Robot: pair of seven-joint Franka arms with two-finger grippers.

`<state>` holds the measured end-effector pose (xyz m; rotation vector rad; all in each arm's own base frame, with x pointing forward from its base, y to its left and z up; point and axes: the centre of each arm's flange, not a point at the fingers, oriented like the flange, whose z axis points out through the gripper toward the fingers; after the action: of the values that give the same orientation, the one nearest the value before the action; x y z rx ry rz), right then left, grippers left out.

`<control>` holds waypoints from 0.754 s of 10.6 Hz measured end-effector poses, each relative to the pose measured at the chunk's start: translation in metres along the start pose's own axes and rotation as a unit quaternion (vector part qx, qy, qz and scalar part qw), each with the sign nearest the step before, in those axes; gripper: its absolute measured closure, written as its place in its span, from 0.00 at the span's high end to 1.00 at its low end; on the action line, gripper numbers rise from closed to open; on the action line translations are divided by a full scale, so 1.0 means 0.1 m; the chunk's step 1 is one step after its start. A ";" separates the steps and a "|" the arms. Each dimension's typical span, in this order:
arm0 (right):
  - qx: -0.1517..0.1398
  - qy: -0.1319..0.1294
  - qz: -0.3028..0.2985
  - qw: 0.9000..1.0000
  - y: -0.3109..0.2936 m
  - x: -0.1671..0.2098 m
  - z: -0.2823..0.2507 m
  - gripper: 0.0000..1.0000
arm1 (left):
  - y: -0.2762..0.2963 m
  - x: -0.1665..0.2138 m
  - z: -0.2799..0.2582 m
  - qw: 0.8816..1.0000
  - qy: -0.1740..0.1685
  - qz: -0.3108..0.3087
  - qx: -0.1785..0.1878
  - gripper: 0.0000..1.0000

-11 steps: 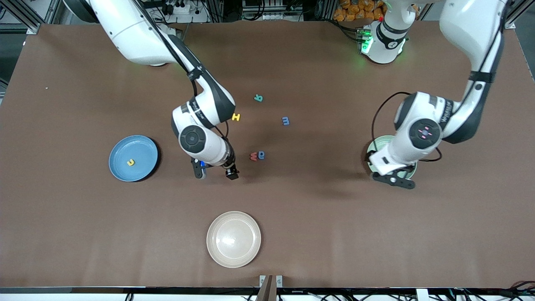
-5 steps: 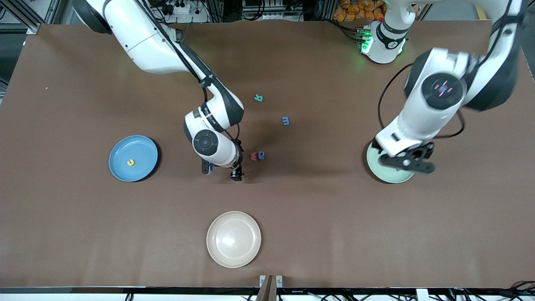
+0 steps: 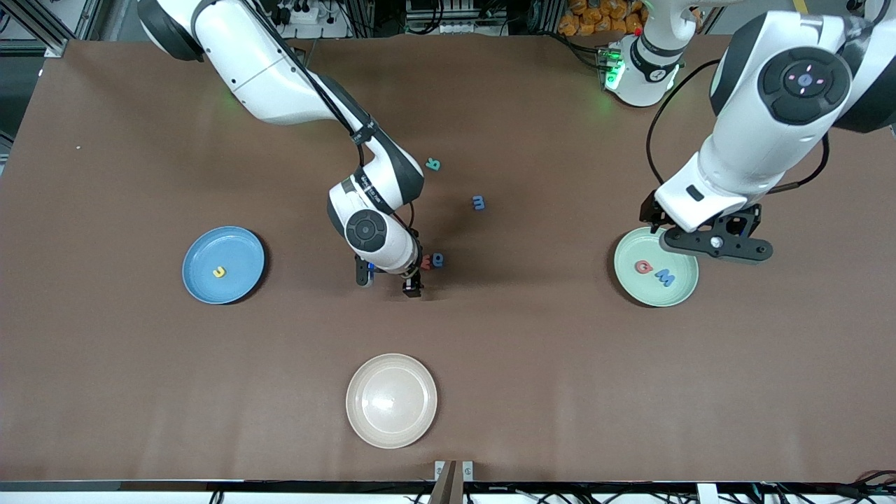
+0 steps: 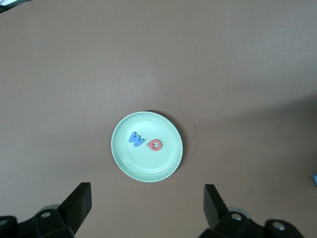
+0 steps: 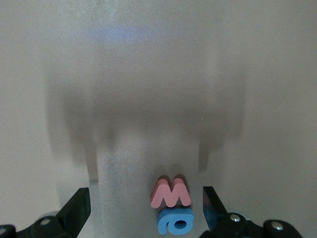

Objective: Sort upper and lower case letters into plates

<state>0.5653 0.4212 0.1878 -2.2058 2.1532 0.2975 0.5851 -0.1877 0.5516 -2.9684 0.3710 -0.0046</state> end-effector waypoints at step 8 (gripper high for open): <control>-0.003 0.001 -0.005 1.000 0.06 -0.05 0.18 1.00 | 0.02 -0.19 -0.35 0.999 0.001 -0.012 -0.043 1.00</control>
<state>0.5575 0.4291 0.1716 -2.2202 2.1451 0.3023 0.5651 -0.1897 0.5867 -3.0572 0.3437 0.0055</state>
